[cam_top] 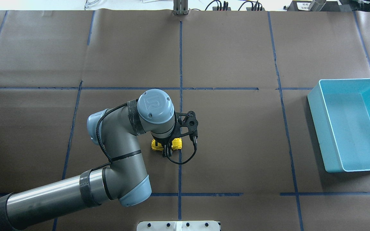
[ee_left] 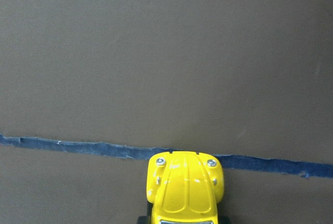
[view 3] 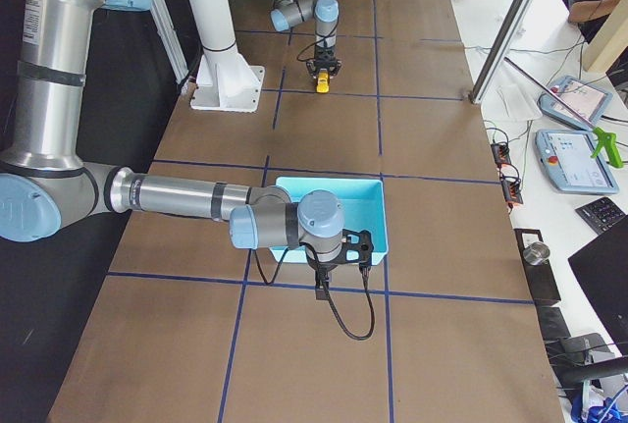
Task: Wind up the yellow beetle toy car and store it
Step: 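Hold the car pressed down on the table with the left gripper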
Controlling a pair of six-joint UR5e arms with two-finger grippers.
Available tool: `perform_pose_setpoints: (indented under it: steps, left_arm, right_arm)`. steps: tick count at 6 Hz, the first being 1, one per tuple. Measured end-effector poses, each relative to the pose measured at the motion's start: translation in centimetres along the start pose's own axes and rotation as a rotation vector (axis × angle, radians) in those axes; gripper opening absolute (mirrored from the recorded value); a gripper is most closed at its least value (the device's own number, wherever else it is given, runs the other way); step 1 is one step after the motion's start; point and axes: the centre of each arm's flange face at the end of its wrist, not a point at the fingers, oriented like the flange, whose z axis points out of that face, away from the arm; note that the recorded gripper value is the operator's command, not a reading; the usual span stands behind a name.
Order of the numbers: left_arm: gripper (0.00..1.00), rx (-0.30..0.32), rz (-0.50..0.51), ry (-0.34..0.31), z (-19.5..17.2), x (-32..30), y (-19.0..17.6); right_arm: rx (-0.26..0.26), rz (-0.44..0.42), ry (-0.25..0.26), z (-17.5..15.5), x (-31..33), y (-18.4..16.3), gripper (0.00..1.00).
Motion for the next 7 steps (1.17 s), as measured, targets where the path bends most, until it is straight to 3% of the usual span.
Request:
perform_pose_setpoints:
  steps: [1, 2, 7]
  left_arm:
    - [0.15, 0.014, -0.001, -0.012, -1.1, -0.6, 0.1]
    - [0.11, 0.019, -0.001, -0.02, -1.6, -1.1, 0.2]
    - [0.06, 0.057, 0.074, -0.044, -1.7, -1.9, 0.4]
  right_arm:
    - [0.0, 0.0, 0.001, 0.0, 0.0, 0.0, 1.0]
    - [-0.001, 0.001, 0.0, 0.0, 0.0, 0.0, 1.0]
    - [-0.002, 0.002, 0.001, 0.1, 0.1, 0.1, 1.0]
